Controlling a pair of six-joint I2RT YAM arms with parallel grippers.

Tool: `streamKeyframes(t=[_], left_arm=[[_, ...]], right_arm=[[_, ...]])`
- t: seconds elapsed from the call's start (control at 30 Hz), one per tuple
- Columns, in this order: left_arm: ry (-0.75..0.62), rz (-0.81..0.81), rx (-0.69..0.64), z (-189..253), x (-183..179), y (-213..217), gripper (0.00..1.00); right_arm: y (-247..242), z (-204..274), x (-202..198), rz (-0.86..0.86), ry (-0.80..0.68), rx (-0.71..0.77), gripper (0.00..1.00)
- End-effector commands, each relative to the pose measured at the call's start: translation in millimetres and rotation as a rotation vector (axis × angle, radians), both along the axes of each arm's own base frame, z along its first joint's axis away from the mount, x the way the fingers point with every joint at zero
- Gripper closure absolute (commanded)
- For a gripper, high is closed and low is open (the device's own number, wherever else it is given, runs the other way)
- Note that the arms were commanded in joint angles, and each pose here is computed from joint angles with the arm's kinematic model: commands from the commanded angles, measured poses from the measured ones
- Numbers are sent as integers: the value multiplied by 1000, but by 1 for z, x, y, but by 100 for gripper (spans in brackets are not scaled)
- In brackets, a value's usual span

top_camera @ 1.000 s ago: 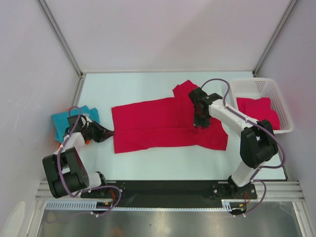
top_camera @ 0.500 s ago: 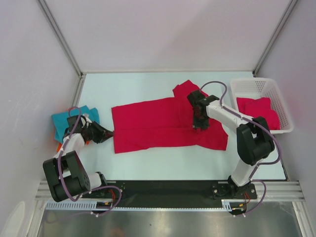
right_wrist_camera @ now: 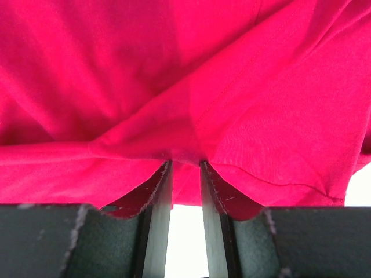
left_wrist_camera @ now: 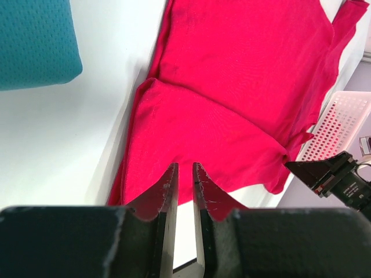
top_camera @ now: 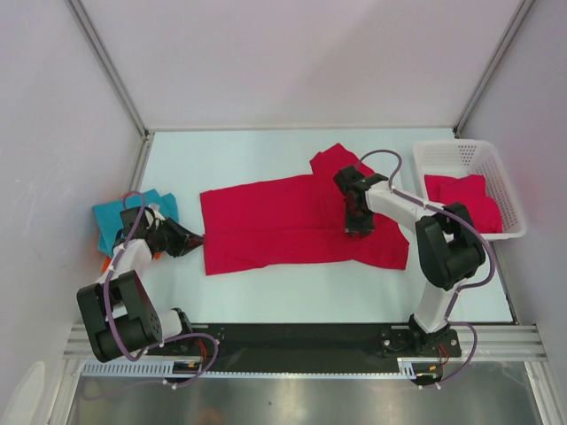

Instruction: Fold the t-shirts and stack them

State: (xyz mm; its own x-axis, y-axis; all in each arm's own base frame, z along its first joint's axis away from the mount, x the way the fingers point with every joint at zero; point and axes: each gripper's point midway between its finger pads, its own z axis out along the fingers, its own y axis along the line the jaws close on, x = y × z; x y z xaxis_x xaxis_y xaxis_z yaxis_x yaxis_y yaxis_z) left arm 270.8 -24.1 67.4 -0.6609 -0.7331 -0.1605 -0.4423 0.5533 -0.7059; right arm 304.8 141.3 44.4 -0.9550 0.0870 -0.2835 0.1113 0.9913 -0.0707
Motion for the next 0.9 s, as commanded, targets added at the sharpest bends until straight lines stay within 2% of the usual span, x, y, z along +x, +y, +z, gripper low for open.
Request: streamKeyframes(t=[0.0, 0.13, 0.2, 0.33, 0.7, 0.87], left_arm=[[-61, -4, 18, 12, 11, 6, 80], [-60, 1, 16, 11, 12, 6, 81], [-60, -1, 16, 11, 13, 6, 81], [-62, 0, 15, 11, 14, 7, 81], [-73, -7, 8, 13, 15, 5, 81], [-84, -12, 5, 17, 17, 5, 81]], right_arm=[[-4, -4, 11, 2, -20, -14, 69], [-6, -7, 15, 1, -17, -14, 70], [-7, -8, 16, 5, -15, -14, 74], [-5, -8, 22, 13, -21, 2, 100], [6, 33, 58, 24, -136, 18, 100], [9, 35, 71, 25, -139, 11, 100]])
